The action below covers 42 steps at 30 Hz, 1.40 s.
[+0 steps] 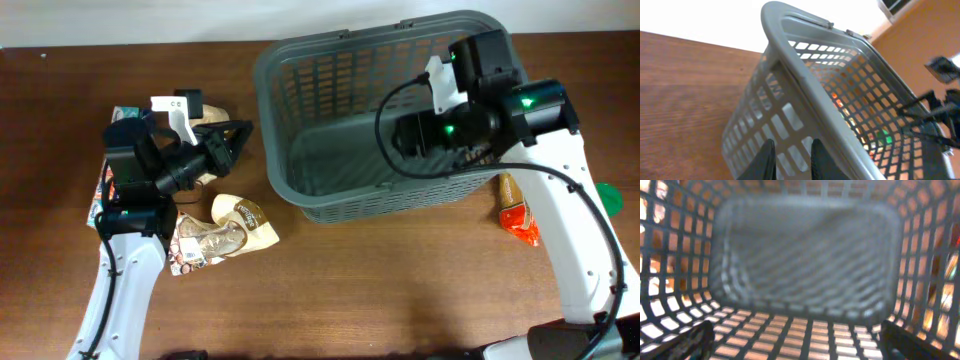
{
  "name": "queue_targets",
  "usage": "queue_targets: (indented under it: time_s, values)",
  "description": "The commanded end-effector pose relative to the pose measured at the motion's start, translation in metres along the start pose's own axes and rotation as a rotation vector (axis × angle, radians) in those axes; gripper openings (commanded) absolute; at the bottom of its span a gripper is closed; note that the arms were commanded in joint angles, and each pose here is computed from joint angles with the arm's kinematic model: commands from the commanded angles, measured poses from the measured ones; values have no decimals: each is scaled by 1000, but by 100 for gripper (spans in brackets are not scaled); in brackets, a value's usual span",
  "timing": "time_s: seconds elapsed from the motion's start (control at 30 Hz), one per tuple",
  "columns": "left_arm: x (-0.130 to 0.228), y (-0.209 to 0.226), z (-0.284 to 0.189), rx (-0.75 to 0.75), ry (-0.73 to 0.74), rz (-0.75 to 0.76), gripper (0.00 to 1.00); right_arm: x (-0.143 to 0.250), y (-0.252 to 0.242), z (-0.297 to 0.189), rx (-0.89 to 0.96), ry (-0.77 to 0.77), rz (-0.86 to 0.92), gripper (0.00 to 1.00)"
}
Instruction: Pack container
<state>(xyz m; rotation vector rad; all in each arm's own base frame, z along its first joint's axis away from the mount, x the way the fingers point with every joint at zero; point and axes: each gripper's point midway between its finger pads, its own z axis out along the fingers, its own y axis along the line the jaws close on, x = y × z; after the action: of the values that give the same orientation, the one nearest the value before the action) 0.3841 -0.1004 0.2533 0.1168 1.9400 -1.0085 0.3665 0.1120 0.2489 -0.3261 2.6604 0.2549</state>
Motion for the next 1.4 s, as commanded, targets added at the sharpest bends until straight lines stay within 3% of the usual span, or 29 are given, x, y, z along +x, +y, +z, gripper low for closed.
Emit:
queue_targets:
  time_s: [0.0,0.13,0.17,0.2,0.23,0.27,0.33,0.53,0.63,0.8,1.0,1.13,1.37]
  values:
    - [2,-17,-1,100,39,-2,13,-9,-8,0,41,-36,-27,99]
    - [21,-19,-2,122,113,-78,3,-17,-26,-9,81,-71,5,96]
    - [28,-17,-3,111,137,-110,2,-19,-30,-13,86,-79,14,85]
    - [33,-15,-3,104,155,-134,2,-23,-36,-18,94,-93,27,64]
    - [39,-14,-4,95,177,-156,2,-26,-41,-23,102,-107,39,26]
    - [43,-13,-5,91,189,-163,2,-30,-47,-30,111,-125,52,14]
    - [50,-12,-6,81,214,-192,2,-36,-56,-43,126,-156,70,4]
    - [68,4,-9,-17,262,-245,2,-67,-73,-106,174,-327,102,4]
    - [75,18,-12,-102,276,-271,2,-63,-91,-133,261,-353,187,4]
    - [98,43,-23,-276,335,-339,2,-9,-133,-147,368,-213,412,4]
    - [116,48,-33,-336,396,-391,2,36,-167,-156,422,-103,559,4]
    - [121,47,-35,-338,415,-392,2,53,-165,-153,375,-42,608,4]
    - [121,46,-35,-337,417,-388,2,77,-148,-107,231,123,643,4]
